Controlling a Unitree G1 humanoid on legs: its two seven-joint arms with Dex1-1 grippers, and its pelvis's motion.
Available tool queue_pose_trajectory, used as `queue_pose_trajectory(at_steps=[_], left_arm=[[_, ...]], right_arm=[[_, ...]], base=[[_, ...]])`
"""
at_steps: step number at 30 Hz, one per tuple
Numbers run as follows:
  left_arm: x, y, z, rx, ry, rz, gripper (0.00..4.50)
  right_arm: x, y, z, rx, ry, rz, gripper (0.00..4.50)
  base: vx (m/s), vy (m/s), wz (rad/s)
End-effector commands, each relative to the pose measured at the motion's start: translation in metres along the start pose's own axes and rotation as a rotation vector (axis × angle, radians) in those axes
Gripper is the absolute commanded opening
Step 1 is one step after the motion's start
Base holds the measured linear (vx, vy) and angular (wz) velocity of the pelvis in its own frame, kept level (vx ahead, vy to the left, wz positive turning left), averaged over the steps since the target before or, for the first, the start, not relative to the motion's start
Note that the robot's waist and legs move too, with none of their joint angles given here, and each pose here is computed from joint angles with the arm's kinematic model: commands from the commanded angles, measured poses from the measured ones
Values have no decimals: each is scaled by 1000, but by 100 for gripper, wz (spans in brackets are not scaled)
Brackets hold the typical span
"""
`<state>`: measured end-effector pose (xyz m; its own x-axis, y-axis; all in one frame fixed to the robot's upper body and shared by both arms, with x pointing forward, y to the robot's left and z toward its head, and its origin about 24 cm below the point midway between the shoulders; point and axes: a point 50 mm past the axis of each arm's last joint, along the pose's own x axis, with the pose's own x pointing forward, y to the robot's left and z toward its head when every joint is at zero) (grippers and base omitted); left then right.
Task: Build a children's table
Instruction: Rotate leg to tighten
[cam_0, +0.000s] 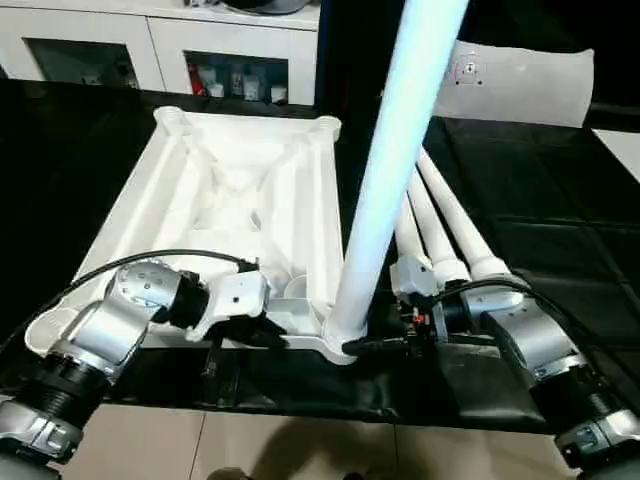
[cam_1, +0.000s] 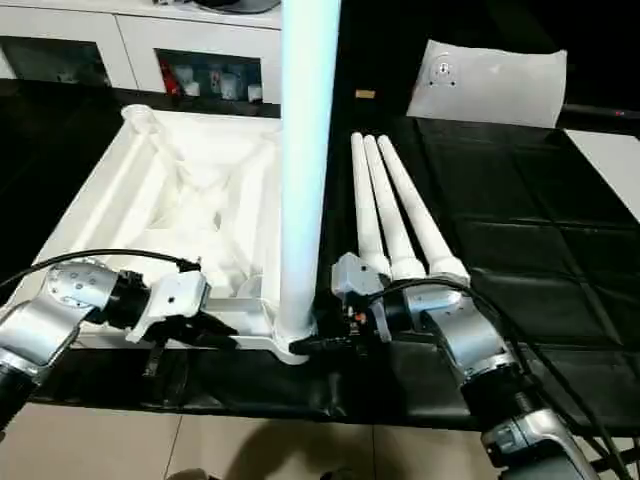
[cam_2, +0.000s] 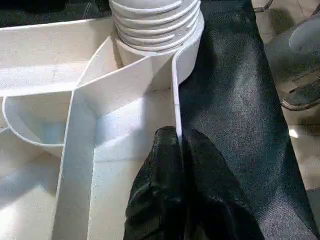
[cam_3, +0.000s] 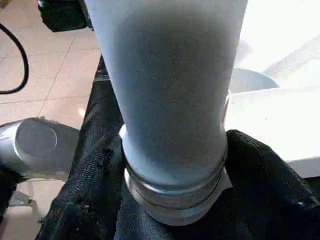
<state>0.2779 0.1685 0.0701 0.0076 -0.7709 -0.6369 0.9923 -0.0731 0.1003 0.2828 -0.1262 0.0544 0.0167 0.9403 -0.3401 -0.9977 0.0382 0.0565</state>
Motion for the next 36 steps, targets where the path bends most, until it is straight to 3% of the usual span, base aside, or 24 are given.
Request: queue_pose_trajectory(at_steps=[1,6,13,17,18,20,23,29,31,36], left_arm=[[6,-6,-7,-4,57,-58,0],[8,-6,-9,-55,27,19,0],[20,-1,1,-210,-79,281,0],[38,-2,14,-324,-150,415,0],[47,-1,21,-363,-164,477,0],[54,0,25,-391,-164,512,0],[67,11,39,-453,-183,651,0],[72,17,48,-472,-163,710,0],[70,16,46,-462,-131,711,0],[65,10,32,-457,-59,684,0]], right_arm=[[1,0,3,-3,-13,8,275],[10,11,-2,60,-82,-3,272],[35,19,-10,180,-171,-225,272],[59,16,-8,284,-221,-392,272],[68,14,-5,346,-239,-443,272],[75,12,-2,371,-255,-467,272],[87,-3,1,429,-218,-609,272],[91,-10,2,473,-197,-700,272],[90,-7,1,446,-188,-689,328],[73,-4,-7,402,-168,-726,377]], base=[[0,0,0],[0,0,0],[0,0,0],[0,0,0],[0,0,0],[0,0,0],[0,0,0],[0,0,0],[0,0,0],[0,0,0]])
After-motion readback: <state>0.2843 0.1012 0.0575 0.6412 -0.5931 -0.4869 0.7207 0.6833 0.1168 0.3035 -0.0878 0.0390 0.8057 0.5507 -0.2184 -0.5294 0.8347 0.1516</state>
